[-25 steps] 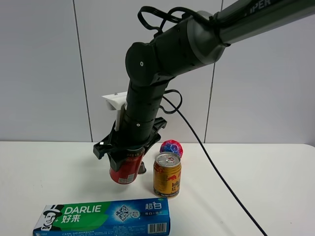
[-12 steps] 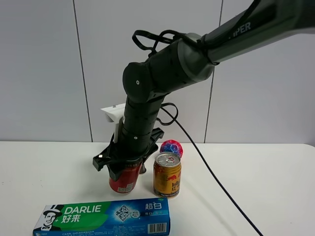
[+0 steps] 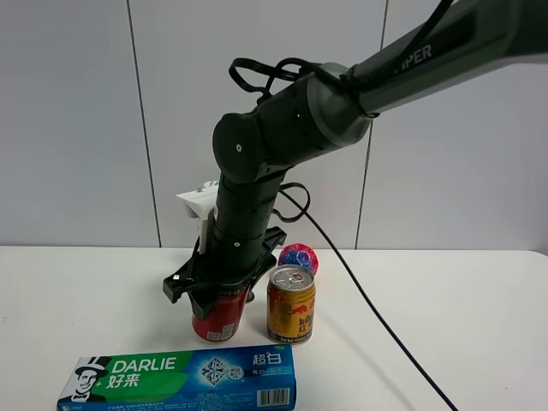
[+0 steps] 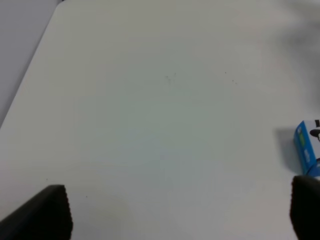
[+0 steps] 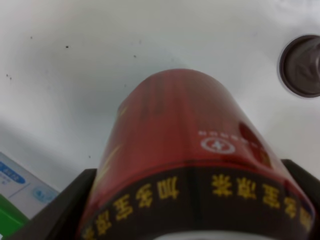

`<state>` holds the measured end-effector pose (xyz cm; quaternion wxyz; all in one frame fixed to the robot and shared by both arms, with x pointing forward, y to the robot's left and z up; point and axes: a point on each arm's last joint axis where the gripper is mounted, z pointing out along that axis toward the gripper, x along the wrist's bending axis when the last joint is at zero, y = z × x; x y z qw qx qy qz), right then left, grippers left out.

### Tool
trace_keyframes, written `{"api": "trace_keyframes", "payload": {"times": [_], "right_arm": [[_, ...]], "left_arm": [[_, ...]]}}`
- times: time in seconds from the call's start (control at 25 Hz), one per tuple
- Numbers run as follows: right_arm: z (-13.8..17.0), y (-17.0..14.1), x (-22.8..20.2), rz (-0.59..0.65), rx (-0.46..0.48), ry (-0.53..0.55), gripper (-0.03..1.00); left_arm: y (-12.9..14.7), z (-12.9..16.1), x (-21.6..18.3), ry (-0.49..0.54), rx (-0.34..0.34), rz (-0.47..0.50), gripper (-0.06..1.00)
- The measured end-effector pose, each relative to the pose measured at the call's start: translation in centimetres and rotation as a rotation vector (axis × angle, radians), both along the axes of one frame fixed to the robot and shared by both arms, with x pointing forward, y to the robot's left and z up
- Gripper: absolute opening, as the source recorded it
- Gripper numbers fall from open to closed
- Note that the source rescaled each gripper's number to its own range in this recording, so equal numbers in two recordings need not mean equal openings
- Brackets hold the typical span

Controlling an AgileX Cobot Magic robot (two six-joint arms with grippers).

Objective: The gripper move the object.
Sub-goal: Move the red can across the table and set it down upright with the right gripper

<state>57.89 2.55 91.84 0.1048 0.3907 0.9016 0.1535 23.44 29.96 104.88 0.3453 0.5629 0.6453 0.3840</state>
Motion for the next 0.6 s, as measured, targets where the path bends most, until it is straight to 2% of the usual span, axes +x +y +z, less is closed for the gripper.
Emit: {"api": "trace_keyframes", "payload": {"times": [0.6], "right_arm": [[0.05, 0.00, 0.15, 0.010, -0.004, -0.020, 0.00]], "left_arm": [[0.00, 0.00, 0.00, 0.000, 0.000, 0.000, 1.00]]}}
